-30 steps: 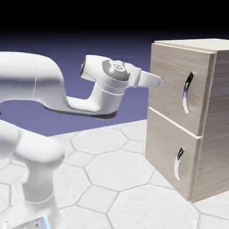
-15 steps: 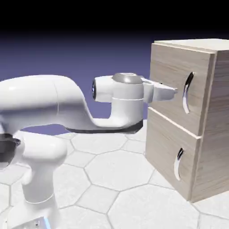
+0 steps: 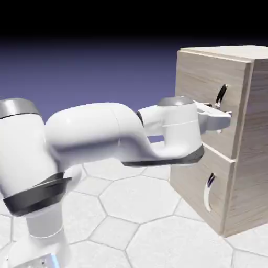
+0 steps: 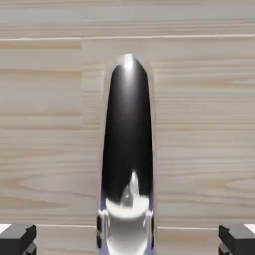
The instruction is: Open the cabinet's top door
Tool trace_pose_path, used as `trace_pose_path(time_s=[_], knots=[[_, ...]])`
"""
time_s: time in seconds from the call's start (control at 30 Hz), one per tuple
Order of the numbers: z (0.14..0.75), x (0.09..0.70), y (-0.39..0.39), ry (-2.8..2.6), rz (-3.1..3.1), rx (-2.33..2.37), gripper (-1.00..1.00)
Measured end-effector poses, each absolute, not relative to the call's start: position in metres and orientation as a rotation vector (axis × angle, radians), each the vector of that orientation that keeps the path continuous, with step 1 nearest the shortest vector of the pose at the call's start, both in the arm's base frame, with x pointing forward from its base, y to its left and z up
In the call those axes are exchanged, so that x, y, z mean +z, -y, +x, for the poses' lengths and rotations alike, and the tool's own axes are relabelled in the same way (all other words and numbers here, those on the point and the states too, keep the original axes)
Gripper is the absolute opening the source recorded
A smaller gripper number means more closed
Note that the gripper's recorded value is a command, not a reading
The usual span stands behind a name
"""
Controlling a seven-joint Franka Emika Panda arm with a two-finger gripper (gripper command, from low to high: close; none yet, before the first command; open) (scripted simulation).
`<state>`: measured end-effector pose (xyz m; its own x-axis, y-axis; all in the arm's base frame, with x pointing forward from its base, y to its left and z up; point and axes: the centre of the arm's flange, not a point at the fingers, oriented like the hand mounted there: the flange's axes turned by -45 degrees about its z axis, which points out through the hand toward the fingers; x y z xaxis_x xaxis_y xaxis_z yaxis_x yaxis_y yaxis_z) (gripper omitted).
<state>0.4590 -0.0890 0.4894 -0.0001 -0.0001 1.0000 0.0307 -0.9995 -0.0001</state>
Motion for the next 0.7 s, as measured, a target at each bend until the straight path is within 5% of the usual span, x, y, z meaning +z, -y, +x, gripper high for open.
trace_pose_path(time_s=[0.7], knots=[[0.356,0.489,0.021,-0.391,-2.37,-2.371,-1.0]])
